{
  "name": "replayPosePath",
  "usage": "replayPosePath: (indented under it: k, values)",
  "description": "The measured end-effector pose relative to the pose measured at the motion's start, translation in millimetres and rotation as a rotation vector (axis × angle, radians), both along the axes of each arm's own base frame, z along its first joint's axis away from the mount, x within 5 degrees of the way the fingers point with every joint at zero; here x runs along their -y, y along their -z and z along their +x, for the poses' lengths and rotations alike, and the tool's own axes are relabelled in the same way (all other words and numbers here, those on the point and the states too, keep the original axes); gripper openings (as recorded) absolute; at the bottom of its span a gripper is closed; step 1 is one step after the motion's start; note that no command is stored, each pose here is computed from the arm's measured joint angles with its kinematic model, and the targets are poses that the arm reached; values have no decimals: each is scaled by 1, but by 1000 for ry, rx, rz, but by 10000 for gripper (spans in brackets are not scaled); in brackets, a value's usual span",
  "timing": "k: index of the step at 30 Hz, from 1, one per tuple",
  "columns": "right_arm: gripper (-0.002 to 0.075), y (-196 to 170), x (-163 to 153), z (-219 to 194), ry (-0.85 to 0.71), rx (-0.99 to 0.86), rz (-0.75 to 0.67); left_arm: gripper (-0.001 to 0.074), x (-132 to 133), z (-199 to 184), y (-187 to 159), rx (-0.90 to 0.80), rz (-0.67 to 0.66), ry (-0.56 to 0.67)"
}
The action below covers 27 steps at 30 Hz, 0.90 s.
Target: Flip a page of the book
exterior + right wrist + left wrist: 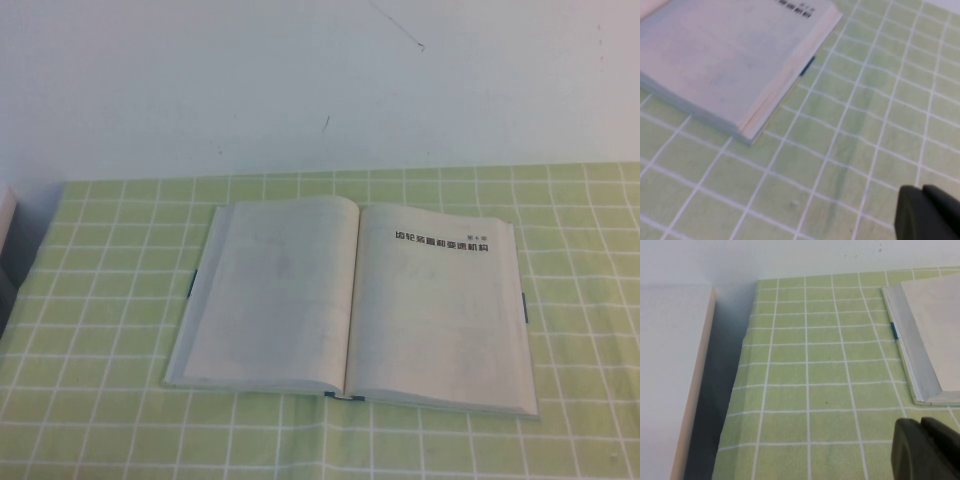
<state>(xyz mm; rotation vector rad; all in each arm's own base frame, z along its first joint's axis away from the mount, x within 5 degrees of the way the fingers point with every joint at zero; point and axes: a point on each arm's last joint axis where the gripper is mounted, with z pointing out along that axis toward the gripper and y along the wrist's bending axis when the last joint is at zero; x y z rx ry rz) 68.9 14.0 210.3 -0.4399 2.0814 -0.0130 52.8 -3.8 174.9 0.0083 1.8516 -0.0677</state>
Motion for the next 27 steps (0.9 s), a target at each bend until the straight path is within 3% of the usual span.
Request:
replayPosePath:
  k: [8, 27]
  values:
    - [-2, 33, 13, -16, 172, 217, 4, -4, 0, 0, -1, 1, 0, 0]
    - [-2, 41, 19, -18, 297, 212, 41, -4, 0, 0, -1, 3, 0, 0]
